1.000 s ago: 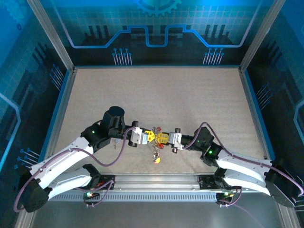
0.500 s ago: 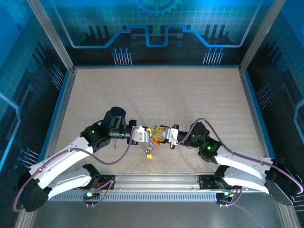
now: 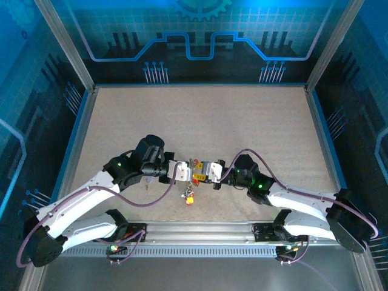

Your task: Put the keys on the keyring

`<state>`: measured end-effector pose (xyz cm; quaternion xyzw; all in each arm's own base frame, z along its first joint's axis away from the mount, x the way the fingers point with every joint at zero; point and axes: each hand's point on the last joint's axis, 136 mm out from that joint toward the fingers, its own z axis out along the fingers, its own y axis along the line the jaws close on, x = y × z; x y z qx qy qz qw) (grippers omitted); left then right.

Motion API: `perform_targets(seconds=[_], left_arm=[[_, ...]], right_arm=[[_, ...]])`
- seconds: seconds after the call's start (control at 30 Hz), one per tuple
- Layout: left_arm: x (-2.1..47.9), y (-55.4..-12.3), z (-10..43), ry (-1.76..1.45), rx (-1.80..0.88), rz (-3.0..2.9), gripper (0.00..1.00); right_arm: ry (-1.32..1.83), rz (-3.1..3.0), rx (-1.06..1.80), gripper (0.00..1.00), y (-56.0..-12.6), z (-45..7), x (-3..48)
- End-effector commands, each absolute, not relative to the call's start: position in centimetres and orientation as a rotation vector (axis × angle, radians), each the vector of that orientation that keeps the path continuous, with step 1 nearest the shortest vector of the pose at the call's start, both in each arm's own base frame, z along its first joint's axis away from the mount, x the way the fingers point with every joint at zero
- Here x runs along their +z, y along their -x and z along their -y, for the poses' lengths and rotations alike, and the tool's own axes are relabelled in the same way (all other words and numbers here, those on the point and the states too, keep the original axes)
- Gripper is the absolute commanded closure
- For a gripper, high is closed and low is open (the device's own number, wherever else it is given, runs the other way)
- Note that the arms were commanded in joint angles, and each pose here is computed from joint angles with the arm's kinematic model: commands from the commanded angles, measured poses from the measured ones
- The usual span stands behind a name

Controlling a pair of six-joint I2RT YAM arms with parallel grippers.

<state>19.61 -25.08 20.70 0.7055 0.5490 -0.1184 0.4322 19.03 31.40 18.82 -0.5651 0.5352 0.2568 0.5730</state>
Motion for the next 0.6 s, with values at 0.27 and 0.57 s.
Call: perform_targets(seconds=[0.27,0.57], left_arm=[[22.82,-19.31,26.52,-1.729,-0.368,-1.297,1.00],[23.42,-19.12,26.54,-1.711,-0.374,-1.281,1.00]], right_arm=[[1.273,-1.176,0.645,0.76,-18.91,-32.48,21.36],[1.274,-1.192,0.632,0.99,-19.08,-32.53,21.03]])
